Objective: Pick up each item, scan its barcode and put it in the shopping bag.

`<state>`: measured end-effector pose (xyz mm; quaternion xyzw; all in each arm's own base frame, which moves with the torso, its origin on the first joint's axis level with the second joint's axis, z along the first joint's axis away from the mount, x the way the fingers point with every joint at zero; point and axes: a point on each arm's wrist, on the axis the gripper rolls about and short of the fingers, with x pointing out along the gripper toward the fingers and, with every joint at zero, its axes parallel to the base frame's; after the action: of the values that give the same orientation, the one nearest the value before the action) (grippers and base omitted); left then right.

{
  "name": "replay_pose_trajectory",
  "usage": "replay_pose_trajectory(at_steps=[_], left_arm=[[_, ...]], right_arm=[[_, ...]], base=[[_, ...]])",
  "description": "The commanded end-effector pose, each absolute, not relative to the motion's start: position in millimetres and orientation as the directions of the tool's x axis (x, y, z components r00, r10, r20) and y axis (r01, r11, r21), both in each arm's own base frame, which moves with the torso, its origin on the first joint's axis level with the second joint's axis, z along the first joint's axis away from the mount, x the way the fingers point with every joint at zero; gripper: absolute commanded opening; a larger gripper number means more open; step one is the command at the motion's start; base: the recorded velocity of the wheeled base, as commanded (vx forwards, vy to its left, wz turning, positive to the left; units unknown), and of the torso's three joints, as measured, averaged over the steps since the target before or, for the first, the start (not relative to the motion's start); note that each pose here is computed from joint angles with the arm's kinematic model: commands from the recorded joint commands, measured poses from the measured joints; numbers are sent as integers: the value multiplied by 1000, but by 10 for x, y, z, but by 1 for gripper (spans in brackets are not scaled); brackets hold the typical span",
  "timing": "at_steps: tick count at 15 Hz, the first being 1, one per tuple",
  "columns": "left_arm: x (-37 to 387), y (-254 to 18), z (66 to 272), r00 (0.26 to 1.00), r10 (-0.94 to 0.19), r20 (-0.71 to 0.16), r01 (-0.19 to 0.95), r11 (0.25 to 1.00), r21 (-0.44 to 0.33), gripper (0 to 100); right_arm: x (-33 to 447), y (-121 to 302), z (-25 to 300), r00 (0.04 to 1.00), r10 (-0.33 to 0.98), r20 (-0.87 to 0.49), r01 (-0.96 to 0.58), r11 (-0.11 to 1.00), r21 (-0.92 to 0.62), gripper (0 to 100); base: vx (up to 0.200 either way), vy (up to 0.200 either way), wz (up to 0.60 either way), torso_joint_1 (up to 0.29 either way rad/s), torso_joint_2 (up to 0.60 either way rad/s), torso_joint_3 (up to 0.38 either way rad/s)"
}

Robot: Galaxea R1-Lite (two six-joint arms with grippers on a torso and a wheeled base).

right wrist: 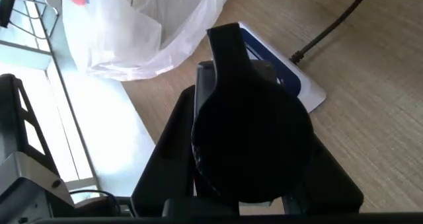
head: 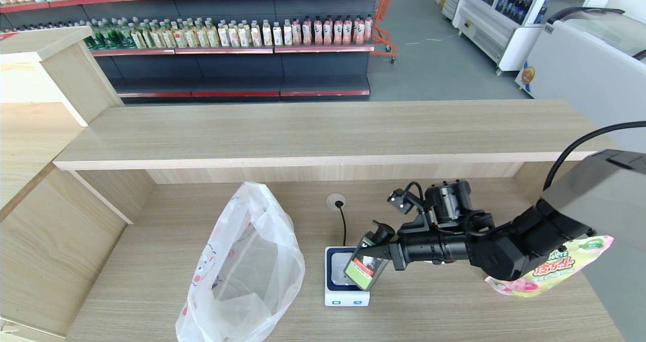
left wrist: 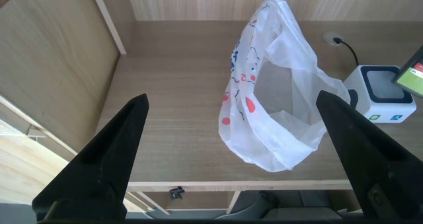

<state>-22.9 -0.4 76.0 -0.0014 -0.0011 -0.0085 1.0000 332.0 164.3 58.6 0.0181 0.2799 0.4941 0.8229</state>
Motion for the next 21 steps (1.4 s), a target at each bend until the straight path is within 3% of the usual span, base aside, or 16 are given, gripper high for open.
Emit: replay_pose_trajectory(at_steps=[1,9,13,15,18,21], left_arm=[[-229,-4,761,1000,-17,3,17,1000,-3,100],[-229,-4,761,1000,-17,3,17,1000,-3,100],[-229,-4,761,1000,-17,3,17,1000,-3,100],[-229,-4,761,1000,-17,3,17,1000,-3,100],[-229,-4,761,1000,-17,3,17,1000,-3,100],[-229,-4,761,1000,-17,3,17,1000,-3,100]], right_arm=[[3350,1722,447,335,822,-461,-803,505,317,0],[3456,1825,539,368,822,-435,-794,521,313,0],[3216,1684,1046,409,838,-360,-750,534,391,0],[2906,1373,1392,460,832,-309,-724,553,412,0],[2434,1071,1616,515,823,-240,-773,567,284,0],[2173,832,1614,579,793,-191,-787,604,122,0]], base=[[0,0,0,0,0,0],[0,0,0,0,0,0],[0,0,0,0,0,0],[0,0,0,0,0,0],[0,0,0,0,0,0],[0,0,0,0,0,0]])
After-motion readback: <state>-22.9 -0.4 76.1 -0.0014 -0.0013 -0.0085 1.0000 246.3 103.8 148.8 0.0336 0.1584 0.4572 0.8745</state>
